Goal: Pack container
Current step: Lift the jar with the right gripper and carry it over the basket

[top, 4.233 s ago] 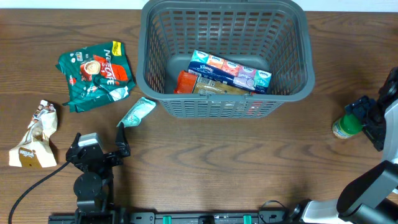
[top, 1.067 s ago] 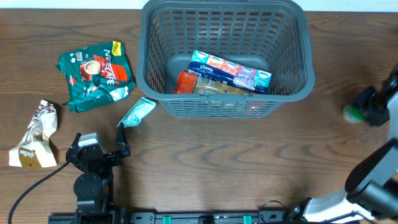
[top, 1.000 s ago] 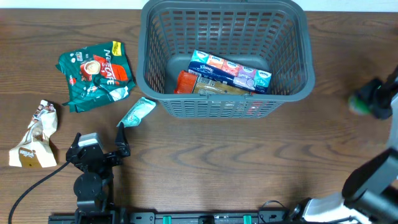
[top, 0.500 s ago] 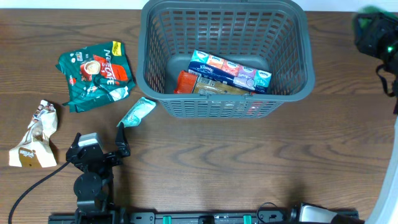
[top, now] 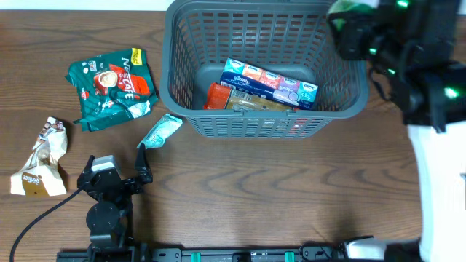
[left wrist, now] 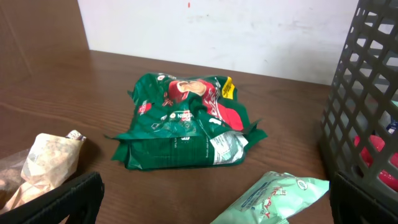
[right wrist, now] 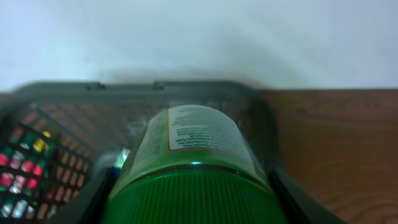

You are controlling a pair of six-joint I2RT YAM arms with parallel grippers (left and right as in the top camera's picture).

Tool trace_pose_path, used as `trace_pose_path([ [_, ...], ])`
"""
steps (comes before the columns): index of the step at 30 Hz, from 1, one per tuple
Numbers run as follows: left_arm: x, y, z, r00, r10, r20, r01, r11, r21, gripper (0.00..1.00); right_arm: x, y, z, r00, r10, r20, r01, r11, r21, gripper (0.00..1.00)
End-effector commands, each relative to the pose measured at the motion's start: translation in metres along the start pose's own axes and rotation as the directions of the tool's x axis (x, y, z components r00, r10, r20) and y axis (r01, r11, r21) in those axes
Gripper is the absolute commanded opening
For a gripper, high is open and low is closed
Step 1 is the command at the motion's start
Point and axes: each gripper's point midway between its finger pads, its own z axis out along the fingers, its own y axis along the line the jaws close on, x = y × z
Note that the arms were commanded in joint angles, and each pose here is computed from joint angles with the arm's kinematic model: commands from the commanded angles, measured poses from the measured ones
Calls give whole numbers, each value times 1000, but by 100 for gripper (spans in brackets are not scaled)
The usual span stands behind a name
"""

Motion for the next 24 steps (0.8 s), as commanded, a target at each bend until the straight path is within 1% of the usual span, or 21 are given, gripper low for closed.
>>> trace_pose_path([
  [1,16,5,2,999,8,-45,-9,1000,-22,99,6,0,27,999,-11,-53,13,999,40,1],
  [7,16,5,2,999,9,-45,-10,1000,-22,99,44,-4,81,969,-43,-244,61,996,66,1],
  [14,16,5,2,999,9,-45,-10,1000,-22,99,101,-11,134,890,-85,-447,131,989,72,1],
  [24,16,5,2,999,8,-45,-9,1000,-22,99,159,-19,177,785,-93,-612,172,982,72,1],
])
